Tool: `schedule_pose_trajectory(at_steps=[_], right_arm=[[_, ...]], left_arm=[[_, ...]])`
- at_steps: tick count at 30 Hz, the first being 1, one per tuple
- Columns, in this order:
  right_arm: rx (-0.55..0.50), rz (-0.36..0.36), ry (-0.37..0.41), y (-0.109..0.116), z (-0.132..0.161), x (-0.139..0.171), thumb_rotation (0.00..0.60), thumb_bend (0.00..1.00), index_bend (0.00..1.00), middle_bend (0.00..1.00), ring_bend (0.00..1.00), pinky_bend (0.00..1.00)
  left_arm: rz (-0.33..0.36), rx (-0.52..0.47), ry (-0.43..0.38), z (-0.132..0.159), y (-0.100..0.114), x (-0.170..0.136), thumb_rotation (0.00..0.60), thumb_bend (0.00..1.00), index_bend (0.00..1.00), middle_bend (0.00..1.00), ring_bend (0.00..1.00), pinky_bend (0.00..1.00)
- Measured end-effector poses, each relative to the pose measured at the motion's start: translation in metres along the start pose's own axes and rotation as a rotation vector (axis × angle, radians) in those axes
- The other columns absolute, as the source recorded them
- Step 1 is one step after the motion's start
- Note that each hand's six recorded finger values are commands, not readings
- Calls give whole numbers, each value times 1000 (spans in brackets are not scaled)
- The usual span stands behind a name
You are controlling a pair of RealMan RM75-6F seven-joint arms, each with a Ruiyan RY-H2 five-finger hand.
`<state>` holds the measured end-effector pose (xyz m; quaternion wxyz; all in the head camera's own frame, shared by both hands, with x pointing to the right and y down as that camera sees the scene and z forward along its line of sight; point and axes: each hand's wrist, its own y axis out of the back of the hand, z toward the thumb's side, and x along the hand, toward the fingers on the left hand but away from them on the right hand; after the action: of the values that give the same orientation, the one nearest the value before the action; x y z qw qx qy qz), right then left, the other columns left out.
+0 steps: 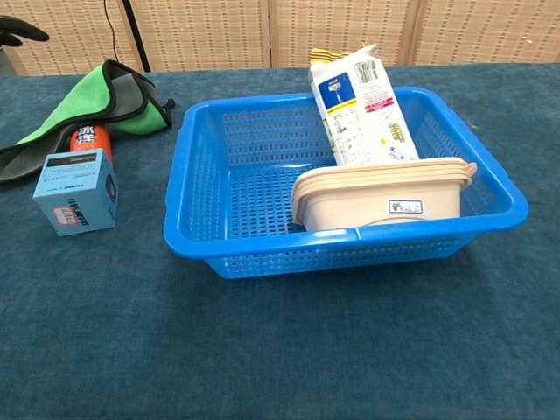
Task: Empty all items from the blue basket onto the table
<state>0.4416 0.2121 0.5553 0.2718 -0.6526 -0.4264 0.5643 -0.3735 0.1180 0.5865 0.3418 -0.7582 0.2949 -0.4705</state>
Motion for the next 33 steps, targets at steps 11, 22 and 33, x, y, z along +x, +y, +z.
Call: schedule_pose_trajectory(at_steps=[11, 22, 33], right_arm=[[-237, 157, 179, 24, 35, -45, 600, 0, 0, 0, 0, 0], [-340, 329, 307, 13, 116, -144, 600, 0, 0, 0, 0, 0], [-378, 362, 312, -15, 181, -206, 600, 0, 0, 0, 0, 0]], left_arm=[[141, 31, 259, -27, 31, -66, 600, 20, 0, 0, 0, 0], [212, 27, 394, -34, 37, -99, 600, 20, 0, 0, 0, 0], [196, 27, 390, -31, 33, -98, 600, 21, 0, 0, 0, 0]])
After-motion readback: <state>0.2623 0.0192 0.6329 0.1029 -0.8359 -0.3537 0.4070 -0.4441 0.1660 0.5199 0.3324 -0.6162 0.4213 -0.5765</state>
